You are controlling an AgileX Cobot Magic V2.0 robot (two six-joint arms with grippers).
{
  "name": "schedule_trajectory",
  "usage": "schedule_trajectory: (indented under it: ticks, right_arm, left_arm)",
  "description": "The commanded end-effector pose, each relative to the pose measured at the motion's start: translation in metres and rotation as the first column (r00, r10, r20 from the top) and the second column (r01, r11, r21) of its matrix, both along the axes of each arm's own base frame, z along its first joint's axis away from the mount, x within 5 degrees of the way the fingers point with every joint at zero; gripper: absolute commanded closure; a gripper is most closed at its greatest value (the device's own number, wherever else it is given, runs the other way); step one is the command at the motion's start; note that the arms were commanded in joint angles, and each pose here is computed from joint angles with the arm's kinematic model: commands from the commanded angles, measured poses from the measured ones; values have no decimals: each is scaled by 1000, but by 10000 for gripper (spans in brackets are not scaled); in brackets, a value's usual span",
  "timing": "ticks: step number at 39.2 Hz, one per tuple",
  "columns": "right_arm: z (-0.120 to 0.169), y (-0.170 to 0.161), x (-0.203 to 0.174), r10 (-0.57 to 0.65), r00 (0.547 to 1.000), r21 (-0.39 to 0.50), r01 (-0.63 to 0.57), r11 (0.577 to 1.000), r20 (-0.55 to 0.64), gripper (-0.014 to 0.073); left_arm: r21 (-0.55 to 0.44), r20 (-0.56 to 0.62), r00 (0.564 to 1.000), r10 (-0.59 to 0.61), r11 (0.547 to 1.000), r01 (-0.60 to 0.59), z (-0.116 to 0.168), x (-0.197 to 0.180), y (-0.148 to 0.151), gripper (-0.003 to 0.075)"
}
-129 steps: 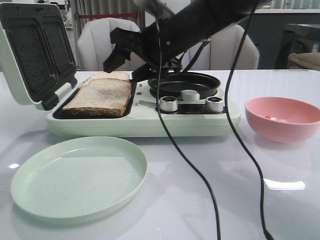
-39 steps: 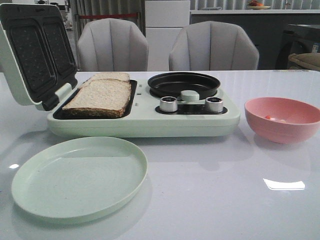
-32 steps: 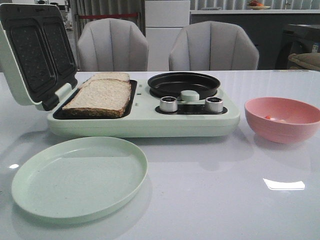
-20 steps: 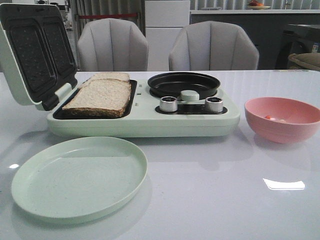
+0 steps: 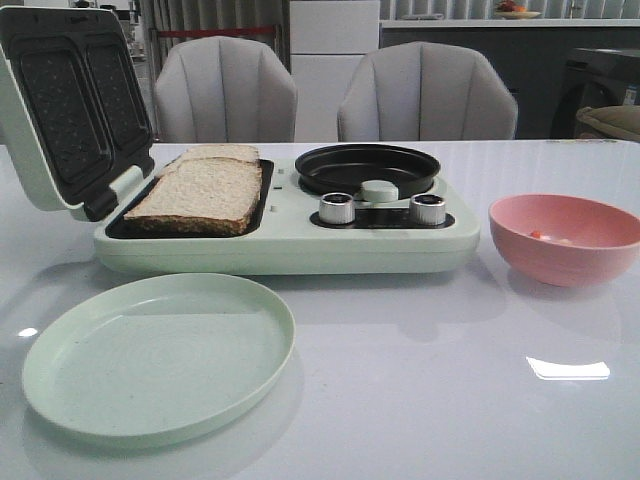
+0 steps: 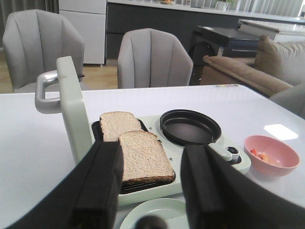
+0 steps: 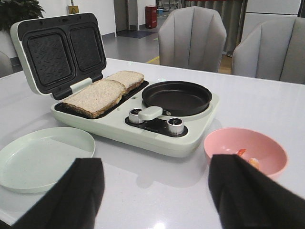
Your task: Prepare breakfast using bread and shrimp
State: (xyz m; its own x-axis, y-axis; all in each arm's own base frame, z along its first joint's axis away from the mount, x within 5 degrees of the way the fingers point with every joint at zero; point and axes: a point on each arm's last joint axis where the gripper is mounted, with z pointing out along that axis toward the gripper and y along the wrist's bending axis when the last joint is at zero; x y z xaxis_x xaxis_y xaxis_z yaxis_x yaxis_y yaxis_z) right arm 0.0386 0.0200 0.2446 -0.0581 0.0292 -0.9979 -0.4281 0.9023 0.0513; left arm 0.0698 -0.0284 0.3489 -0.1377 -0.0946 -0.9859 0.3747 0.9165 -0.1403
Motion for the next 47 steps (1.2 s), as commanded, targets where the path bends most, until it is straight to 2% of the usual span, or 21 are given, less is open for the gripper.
schedule_trajectory:
  ticks: [1, 8, 14, 18, 21, 24, 30, 34, 40, 47]
  right_arm:
    - [16, -1, 0, -12, 996, 45, 8, 999, 90, 34]
    - [16, -1, 0, -12, 996, 45, 8, 999, 90, 34]
    - [16, -1, 0, -12, 996, 45, 8, 999, 90, 34]
    - [16, -1, 0, -12, 996, 45, 8, 999, 90, 34]
    - [16, -1, 0, -12, 996, 45, 8, 999, 90, 34]
    - [16, -1, 0, -12, 996, 45, 8, 999, 90, 34]
    - [16, -1, 0, -12, 996, 45, 8, 999, 90, 34]
    - [16, -1, 0, -12, 996, 45, 8, 999, 90, 34]
    - [16, -1, 0, -12, 996, 45, 8, 999, 90, 34]
    - [16, -1, 0, -12, 996, 45, 8, 999, 90, 34]
  left_arm:
    - [2, 55, 998, -17, 1000, 17, 29, 22, -13, 357]
    - [22, 1, 1000, -6, 1000, 6, 46, 65, -33, 356]
    - [-58, -61, 995, 74, 995, -77, 64, 99, -34, 357]
    - [-125, -111, 981, 160, 977, -173, 72, 120, -22, 357]
    - [-127, -139, 963, 231, 960, -249, 74, 135, -10, 357]
    - [-114, -177, 937, 301, 939, -324, 70, 150, 4, 357]
    - [-164, -305, 873, 381, 882, -442, 58, 178, 29, 357]
    - [-214, -398, 839, 371, 852, -478, 45, 198, 41, 357]
    - [-290, -487, 817, 308, 826, -484, 27, 224, 55, 357]
    - [-427, -580, 801, 149, 782, -455, 3, 252, 75, 357]
